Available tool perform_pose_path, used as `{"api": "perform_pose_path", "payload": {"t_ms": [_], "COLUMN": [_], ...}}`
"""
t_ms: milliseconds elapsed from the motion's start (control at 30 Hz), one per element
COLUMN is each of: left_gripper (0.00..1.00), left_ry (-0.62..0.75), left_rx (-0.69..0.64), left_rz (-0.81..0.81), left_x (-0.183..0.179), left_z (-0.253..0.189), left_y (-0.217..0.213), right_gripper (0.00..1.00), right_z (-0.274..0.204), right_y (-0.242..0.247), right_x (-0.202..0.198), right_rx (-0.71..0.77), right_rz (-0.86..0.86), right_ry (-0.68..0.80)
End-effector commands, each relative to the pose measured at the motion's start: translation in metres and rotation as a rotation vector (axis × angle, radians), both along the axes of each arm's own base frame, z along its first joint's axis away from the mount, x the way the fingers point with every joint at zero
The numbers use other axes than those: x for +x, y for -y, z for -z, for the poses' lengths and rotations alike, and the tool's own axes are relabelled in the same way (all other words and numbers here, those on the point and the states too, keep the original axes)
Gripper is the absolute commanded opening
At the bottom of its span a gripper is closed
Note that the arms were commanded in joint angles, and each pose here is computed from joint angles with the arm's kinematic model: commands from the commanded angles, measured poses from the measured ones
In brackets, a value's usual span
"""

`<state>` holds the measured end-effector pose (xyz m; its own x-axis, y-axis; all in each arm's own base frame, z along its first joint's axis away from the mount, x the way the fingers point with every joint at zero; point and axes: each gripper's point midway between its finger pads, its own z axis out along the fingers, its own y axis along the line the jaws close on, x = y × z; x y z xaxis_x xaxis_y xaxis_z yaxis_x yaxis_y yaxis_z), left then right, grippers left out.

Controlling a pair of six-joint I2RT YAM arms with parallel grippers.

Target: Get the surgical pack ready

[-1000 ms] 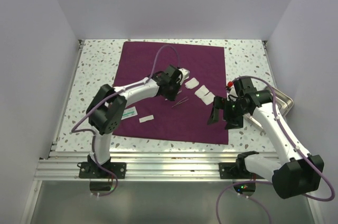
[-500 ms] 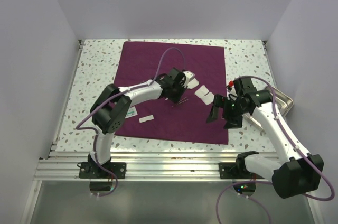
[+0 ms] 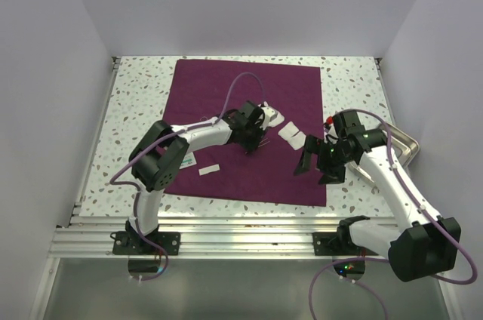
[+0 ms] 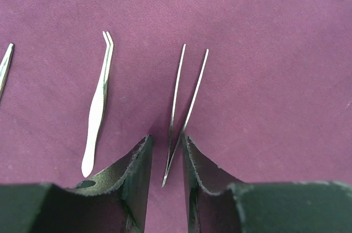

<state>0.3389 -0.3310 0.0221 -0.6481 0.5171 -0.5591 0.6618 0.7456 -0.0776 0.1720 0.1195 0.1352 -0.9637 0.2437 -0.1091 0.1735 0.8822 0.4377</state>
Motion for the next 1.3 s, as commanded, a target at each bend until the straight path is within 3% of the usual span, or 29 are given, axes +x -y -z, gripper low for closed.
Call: {"api": "perform_pose_path", "payload": {"t_ms": [0,167,333,467,600,800,933,967,1067,1267], "left_gripper": [0.32,0.26,0.0,0.0,0.0,0.0,0.0,0.0,0.0,0.0], "left_ry": [0.044,0.04,0.026,0.026,-0.113,-0.239,-0.27,-0.271,-0.28,-0.289], "left_rx": [-0.045,-0.032,-0.059,-0.153,-0.302,-0.489,-0.516,-0.52,-0.527,-0.544], "left_rz": [0.033,0.027,0.034,0.026,0.043,0.061,0.061,0.061,0.062,0.072], "left_x": [0.002,0.003,0.001,-0.002,-0.033,-0.066,-0.075,-0.076,-0.081,-0.09], "left_z": [-0.013,-0.008,-0.02,-0.068,-0.103,-0.133,-0.133,-0.134,-0.133,-0.135], "left_y": [0.01,0.008,0.014,0.025,0.042,0.056,0.055,0.055,0.052,0.049], "right_gripper": [0.95,0.95,0.93,0.9,0.69,0.68,0.64,0.57,0.5,0.5], "right_z": [-0.001,0.001,0.0,-0.007,-0.014,-0.033,-0.026,-0.026,-0.023,-0.016], "right_y": [-0.003,-0.002,-0.005,-0.012,-0.026,-0.057,-0.068,-0.07,-0.07,-0.069], "right_x": [0.003,0.004,0.011,0.031,0.062,0.102,0.11,0.112,0.117,0.117], "right_rx": [0.017,0.008,0.017,0.048,0.119,0.187,0.162,0.168,0.159,0.149], "right_rz": [0.005,0.005,0.013,0.03,0.152,0.253,0.286,0.298,0.322,0.339], "right_ry": [0.014,0.012,0.022,0.063,0.077,0.157,0.15,0.152,0.169,0.159]}}
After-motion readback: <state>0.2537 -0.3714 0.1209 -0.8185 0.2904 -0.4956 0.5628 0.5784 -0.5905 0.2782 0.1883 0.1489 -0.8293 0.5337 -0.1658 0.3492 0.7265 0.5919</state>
